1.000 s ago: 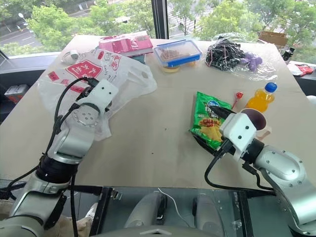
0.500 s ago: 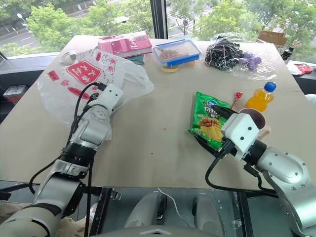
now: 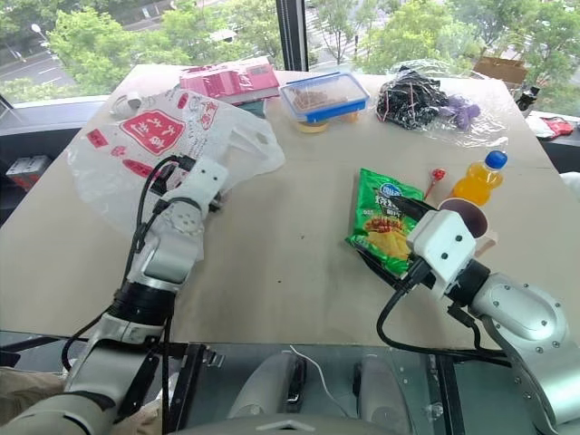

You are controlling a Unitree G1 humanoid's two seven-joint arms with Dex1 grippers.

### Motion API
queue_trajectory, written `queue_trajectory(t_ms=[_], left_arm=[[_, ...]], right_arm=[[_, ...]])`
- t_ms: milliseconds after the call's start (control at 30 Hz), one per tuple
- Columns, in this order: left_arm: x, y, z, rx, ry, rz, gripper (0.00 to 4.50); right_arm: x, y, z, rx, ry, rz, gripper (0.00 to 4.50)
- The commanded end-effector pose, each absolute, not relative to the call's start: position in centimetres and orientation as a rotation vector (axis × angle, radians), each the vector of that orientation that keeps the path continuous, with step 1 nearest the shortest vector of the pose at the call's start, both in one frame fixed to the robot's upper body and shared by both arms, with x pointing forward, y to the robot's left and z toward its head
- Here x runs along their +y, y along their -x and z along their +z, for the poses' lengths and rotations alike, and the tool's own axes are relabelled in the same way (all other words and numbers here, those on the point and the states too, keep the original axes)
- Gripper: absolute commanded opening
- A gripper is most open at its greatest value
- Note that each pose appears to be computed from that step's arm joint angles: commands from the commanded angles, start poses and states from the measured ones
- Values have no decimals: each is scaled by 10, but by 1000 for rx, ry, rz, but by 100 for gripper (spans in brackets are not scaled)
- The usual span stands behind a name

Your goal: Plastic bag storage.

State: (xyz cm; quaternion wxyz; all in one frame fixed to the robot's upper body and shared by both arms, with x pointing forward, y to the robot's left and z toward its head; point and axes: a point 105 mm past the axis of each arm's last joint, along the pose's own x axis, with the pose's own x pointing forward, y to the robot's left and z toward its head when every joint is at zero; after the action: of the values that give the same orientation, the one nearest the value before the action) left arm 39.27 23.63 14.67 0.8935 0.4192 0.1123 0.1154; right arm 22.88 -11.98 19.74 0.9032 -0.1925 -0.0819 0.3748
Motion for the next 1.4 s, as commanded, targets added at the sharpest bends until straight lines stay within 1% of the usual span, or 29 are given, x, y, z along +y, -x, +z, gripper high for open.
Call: queue_trajectory(t_ms=[33,233,367,500,600,700,733,800,900,967,1000,1100,1200,1267,1300,1400], left_arm=[[243,-389,174,153,-886,273,449],[239,-382,168,223,-841,234,449],[243,-385,151,299,-859,257,449],[248,-398,142,332,-834,305,449],[250,-407,142,331,-835,320,449],[257,-413,142,331,-836,351,376],[260,-414,142,333,-834,361,316],[263,-417,141,338,-824,368,254],[264,-422,139,333,-754,353,95],[260,-427,142,297,-655,306,14],[256,-428,142,286,-602,263,6],[253,-427,145,271,-532,180,6],[235,-420,153,282,-354,-48,6],[231,-414,161,281,-295,-126,6],[224,-410,167,288,-212,-198,6],[200,-394,196,272,20,-436,6]], right_arm=[[-117,-223,207,-218,422,776,450],[-117,-223,207,-216,422,777,450],[-116,-223,206,-218,418,784,450],[-116,-224,206,-219,417,783,450],[-116,-224,206,-220,417,782,450],[-116,-223,206,-220,419,778,450],[-116,-223,207,-220,419,776,450],[-117,-222,207,-221,420,773,450],[-116,-222,207,-222,420,770,450],[-116,-222,207,-224,420,768,450],[-116,-222,207,-225,420,767,450],[-116,-223,207,-227,422,764,450],[-116,-223,207,-230,423,760,450],[-117,-223,207,-230,423,759,450],[-117,-223,207,-230,422,759,450],[-117,-223,206,-227,421,758,450]])
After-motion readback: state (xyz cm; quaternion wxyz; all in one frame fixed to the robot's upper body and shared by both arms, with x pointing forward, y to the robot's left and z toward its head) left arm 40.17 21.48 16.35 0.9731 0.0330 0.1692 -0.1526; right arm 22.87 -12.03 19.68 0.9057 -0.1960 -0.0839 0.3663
